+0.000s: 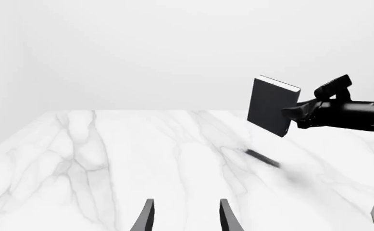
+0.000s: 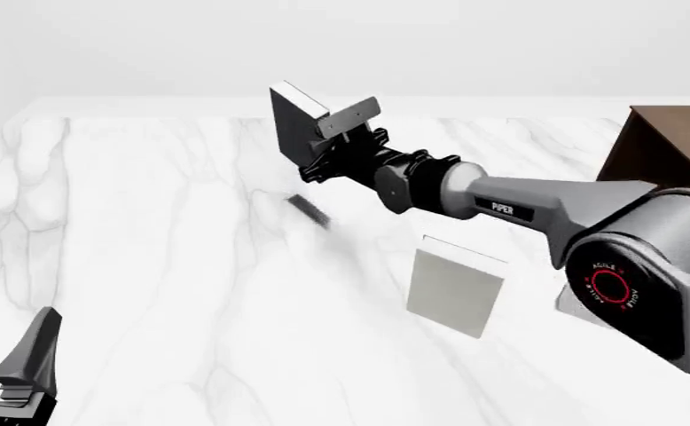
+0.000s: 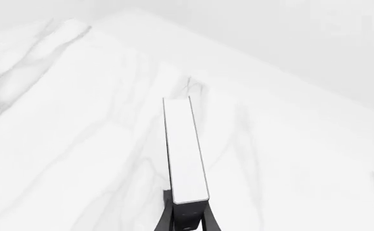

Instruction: Pick up the book on the left and place it on top of the shelf.

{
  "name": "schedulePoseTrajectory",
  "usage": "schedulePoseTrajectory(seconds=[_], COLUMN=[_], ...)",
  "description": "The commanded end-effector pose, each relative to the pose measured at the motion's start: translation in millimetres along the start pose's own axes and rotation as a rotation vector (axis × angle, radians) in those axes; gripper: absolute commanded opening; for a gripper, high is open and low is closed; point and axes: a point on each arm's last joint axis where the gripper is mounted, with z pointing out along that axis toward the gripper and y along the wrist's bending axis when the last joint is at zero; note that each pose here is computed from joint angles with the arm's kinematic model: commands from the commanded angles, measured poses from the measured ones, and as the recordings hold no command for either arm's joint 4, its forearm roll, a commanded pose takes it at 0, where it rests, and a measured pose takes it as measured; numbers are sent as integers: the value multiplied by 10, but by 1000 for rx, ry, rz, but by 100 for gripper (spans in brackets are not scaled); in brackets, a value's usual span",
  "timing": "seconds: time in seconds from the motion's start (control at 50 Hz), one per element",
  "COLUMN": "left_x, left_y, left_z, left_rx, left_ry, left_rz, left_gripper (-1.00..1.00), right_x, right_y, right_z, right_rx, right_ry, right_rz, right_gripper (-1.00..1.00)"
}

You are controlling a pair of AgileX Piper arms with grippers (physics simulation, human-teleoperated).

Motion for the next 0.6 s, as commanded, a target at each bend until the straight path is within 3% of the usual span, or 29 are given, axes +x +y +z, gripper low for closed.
schedulePoseTrajectory(seconds=[0.02, 0.6], left_x=[0, 0], left_y=[0, 0], left_z=[0, 0], left_rx=[0, 0], left_ry=[0, 0], left_rz=[0, 0], left_gripper=[100, 100], right_x=[-370, -770], right_y=[-36, -190], right_z=[-448, -1323], right_rx=[8, 43], right_ry=[-69, -117], right_rz=[6, -53], right_gripper=[-100, -100])
